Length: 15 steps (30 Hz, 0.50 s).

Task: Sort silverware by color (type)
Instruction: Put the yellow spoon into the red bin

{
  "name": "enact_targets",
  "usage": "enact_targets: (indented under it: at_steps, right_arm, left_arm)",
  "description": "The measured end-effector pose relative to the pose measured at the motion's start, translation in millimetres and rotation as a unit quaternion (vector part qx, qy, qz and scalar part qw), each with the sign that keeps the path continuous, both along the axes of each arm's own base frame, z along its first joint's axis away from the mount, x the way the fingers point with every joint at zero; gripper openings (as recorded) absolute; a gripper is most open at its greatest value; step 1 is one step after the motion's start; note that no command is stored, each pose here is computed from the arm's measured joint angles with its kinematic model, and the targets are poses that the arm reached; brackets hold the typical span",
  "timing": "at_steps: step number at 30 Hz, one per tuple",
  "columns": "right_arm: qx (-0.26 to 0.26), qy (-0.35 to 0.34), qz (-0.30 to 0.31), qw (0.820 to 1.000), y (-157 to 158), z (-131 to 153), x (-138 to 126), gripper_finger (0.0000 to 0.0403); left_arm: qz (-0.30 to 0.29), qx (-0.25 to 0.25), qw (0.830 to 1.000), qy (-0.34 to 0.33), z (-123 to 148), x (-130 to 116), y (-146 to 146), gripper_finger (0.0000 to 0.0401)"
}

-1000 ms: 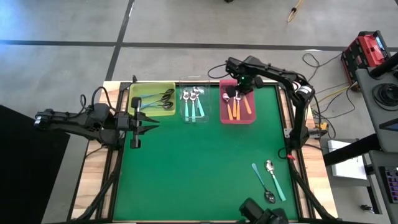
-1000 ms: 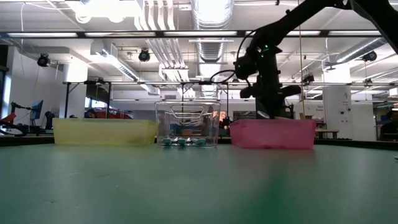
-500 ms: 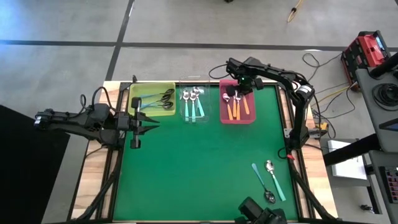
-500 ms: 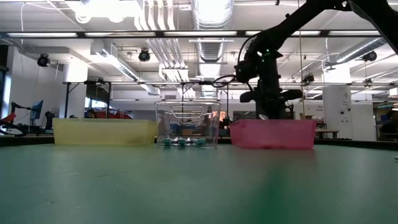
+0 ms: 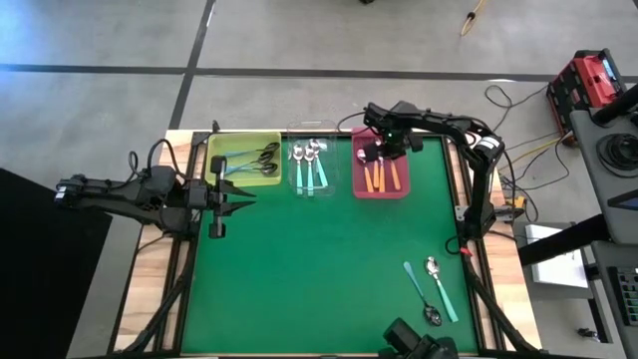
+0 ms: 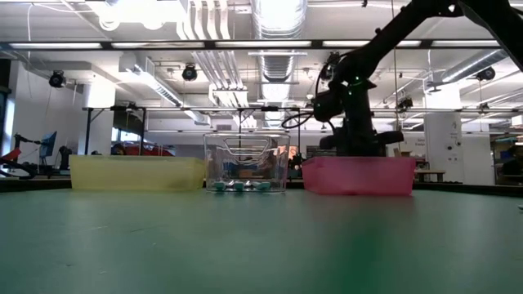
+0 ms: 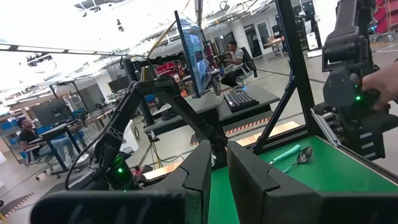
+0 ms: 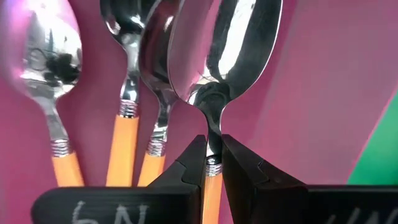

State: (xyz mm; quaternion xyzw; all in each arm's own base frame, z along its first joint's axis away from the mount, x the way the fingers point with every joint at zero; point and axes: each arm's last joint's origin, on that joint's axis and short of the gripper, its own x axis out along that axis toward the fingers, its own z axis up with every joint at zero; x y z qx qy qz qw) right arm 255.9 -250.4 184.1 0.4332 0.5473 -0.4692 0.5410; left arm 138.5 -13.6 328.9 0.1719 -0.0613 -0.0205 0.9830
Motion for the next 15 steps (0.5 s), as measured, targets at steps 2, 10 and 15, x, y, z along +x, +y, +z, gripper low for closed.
enact_targets:
  at_steps: [2,10,15]
  right_arm:
    - [0.003,0.003,-0.001,1.0,1.1,-3.0,-1.3,0.0028]
    - [-0.001,0.0,0.001,1.0,2.2,-11.5,-2.5,0.0028]
    - [-0.007,-0.006,0.002,1.0,1.2,-11.6,-1.5,0.0028]
  left_arm:
    - [0.0,0.0,1.0,0.0,0.0,0.0,0.0,0.0036]
    - [0.0,0.002,1.0,0.0,0.0,0.0,0.0,0.0036]
    - [0.0,0.002,1.0,0.0,0.0,0.0,0.0,0.0036]
